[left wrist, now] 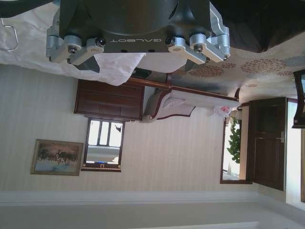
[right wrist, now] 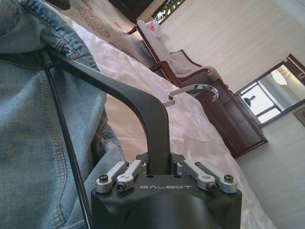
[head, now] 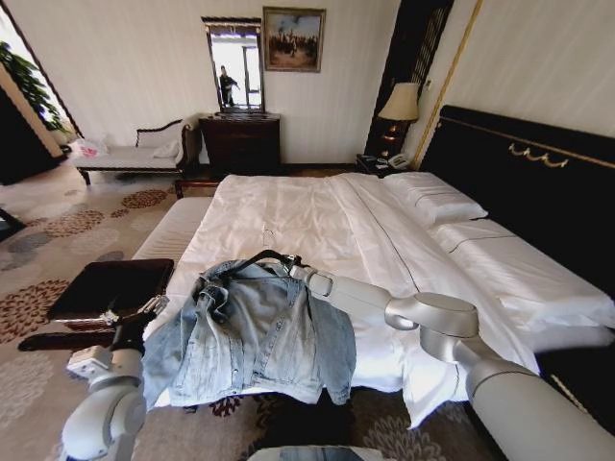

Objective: Pick up the clothes from the bed and hang them on the clothes hanger.

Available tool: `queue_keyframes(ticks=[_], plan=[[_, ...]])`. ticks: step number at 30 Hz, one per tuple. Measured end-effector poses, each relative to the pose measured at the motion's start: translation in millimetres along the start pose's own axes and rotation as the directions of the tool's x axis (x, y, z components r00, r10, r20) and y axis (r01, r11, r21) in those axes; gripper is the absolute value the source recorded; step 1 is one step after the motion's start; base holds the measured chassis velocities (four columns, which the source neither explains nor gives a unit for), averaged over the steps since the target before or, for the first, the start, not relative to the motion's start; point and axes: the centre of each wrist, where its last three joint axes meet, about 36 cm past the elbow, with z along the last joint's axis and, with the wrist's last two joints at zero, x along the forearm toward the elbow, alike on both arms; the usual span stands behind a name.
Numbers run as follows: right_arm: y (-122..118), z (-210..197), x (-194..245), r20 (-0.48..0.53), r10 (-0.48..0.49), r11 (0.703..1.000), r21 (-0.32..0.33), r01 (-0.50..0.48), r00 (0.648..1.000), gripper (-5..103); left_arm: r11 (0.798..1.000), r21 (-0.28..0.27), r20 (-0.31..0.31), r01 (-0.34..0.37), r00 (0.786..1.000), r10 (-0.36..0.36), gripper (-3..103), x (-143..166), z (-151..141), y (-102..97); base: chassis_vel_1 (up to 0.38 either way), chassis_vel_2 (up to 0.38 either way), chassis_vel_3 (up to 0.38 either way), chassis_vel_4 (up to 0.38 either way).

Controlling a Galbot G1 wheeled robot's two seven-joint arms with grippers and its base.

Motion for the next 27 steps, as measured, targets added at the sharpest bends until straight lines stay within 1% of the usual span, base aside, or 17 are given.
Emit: queue_keyframes(ticks=[7,9,10,11,13,20,23,27], plan=[[4.7,-5.6,-5.8,0.008,-0.01,1.0,0.018,0.01,1.0,22,1.0,0.002,0.002,0.004,1.0,-0.004,100,-1.0,-0.1,1.7,0.0,0.0,0.0,0.0],[13.9,-9.0,-7.6,0.013,-0.022,0.999,0.031,0.022,1.0,22,1.0,0.003,0.002,0.005,1.0,-0.005,100,-1.8,0.2,2.0,0.0,0.0,0.0,0.0],[13.9,-9.0,-7.6,0.013,-0.022,0.999,0.031,0.022,1.0,22,1.0,0.003,0.002,0.005,1.0,-0.005,100,-1.8,0.2,2.0,0.0,0.0,0.0,0.0],[20.3,-11.9,-9.3,0.011,-0.023,0.999,0.05,0.022,1.0,22,1.0,0.004,0.001,0.006,1.0,-0.006,100,-2.3,0.7,2.2,0.0,0.0,0.0,0.0],[26.6,-17.2,-11.8,0.014,-0.024,0.998,0.066,0.023,1.0,22,1.0,0.004,-0.001,0.008,1.0,-0.008,100,-2.9,1.7,2.6,0.0,0.0,0.0,0.0],[38.8,-32.9,-16.5,0.036,-0.037,0.998,0.057,0.035,0.999,22,1.0,0.007,-0.002,0.011,1.0,-0.011,100,-4.7,2.8,3.8,0.0,0.0,0.0,0.0],[48.1,-43.9,-20.2,0.049,-0.052,0.998,0.049,0.049,0.997,22,1.0,0.009,-0.002,0.012,1.0,-0.012,100,-5.8,3.2,4.2,0.0,0.0,0.0,0.0],[56.5,-49.9,-27.4,0.043,-0.064,0.997,0.055,0.061,0.997,22,1.0,0.011,-0.003,0.014,1.0,-0.014,100,-6.5,4.0,4.6,0.0,0.0,0.0,0.0]])
